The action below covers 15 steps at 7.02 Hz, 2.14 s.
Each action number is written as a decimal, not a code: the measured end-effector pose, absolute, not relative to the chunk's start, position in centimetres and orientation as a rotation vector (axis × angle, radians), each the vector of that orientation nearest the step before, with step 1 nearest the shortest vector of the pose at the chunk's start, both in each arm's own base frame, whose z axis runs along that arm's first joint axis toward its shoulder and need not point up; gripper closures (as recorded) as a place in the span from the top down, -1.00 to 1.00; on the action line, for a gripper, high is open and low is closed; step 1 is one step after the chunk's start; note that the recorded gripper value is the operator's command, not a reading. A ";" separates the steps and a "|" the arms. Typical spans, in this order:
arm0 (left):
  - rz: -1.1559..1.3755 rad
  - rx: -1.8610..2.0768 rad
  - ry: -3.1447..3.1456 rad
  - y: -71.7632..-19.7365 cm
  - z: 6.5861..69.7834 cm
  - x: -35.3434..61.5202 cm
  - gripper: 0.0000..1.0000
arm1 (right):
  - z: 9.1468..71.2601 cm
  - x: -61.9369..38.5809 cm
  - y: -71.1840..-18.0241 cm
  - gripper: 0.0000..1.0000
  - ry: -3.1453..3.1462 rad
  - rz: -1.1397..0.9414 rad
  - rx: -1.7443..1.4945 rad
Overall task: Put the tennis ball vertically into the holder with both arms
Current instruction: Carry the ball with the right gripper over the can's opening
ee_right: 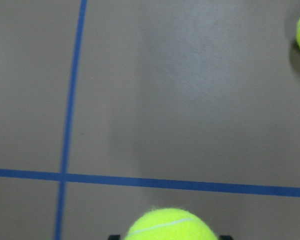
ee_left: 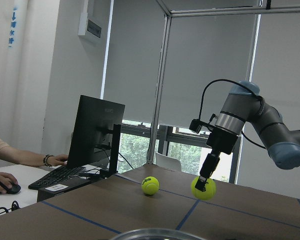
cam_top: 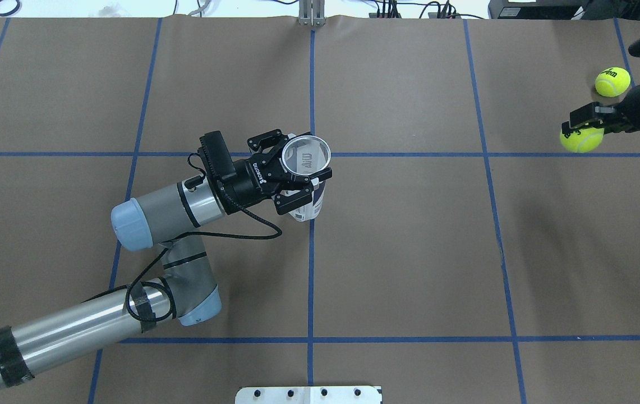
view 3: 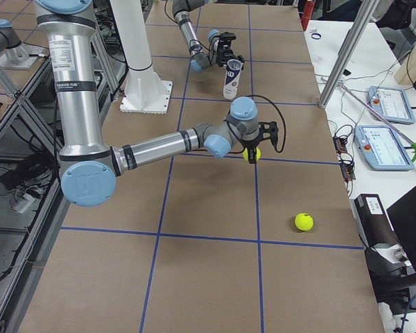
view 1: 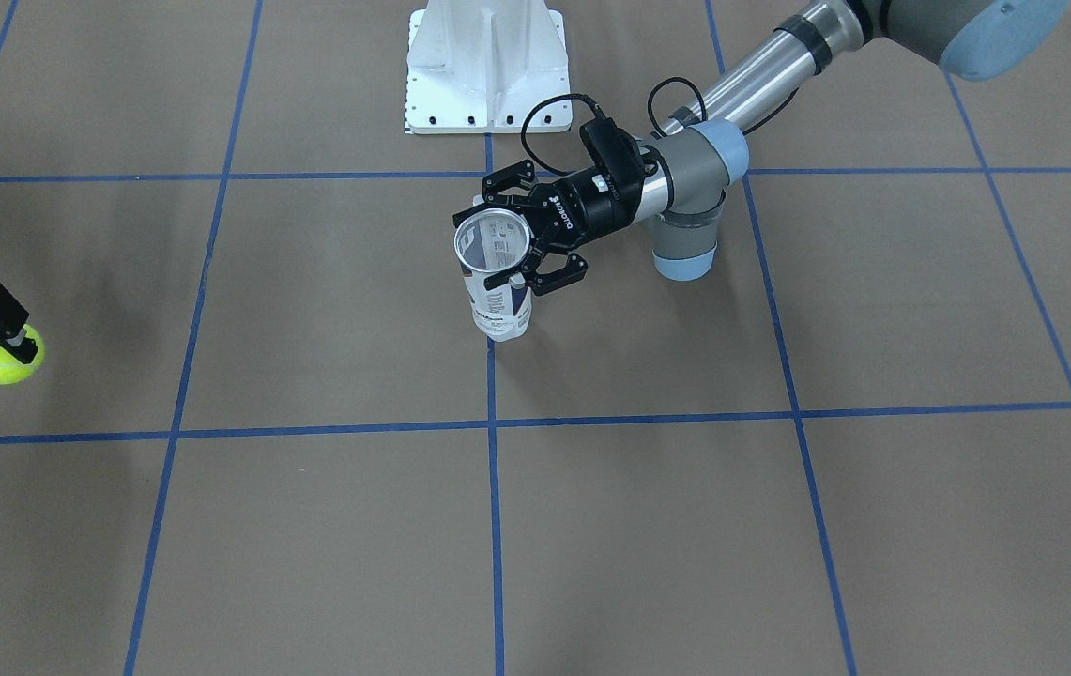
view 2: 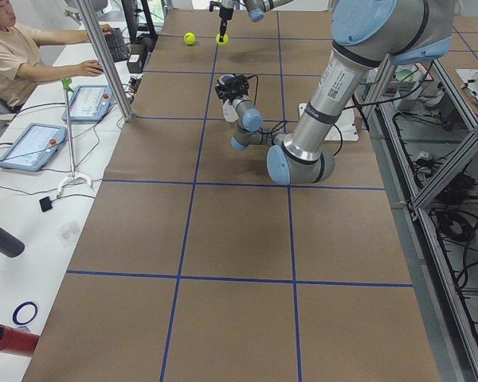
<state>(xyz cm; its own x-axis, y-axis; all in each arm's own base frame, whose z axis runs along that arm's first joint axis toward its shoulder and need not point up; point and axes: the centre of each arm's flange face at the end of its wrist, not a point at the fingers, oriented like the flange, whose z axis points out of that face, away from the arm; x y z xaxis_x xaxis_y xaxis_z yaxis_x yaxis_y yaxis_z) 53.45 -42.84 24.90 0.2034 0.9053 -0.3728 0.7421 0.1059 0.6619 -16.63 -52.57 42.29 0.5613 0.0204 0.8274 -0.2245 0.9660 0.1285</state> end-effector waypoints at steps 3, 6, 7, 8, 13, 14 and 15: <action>0.258 1.662 1.577 -42.4 25.0 53.9 0.51 | 24.1 -19.7 -53.9 -1.00 -1.071 0.320 0.113; 0.259 1.661 1.583 -42.2 24.8 54.1 0.51 | 13.6 -26.3 -51.4 -1.00 -1.134 0.437 0.018; 0.260 1.660 1.585 -42.1 24.7 54.1 0.51 | 10.6 -29.0 -50.1 -1.00 -1.116 0.448 0.008; 0.260 1.659 1.588 -42.0 24.7 54.2 0.51 | 8.4 -31.5 -48.8 -1.00 -1.098 0.457 0.002; 0.265 1.653 1.600 -41.3 24.5 54.7 0.51 | 4.4 -39.7 -43.9 -0.97 -1.013 0.464 0.022; 0.265 1.653 1.601 -41.3 24.5 54.7 0.51 | 4.5 -40.7 -43.4 -0.80 -1.001 0.461 0.030; 0.265 1.653 1.602 -41.3 24.4 54.7 0.51 | 4.6 -41.4 -43.2 -0.43 -0.991 0.460 0.034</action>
<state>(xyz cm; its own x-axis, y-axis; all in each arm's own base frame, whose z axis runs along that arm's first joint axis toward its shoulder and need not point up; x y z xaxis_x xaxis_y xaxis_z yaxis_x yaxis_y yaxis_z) 54.74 -41.27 24.42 0.1755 0.9120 -0.3708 0.7439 0.1238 0.6567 -41.38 -43.25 4.61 0.4599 0.3586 0.8123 -0.3889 0.9038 -0.1788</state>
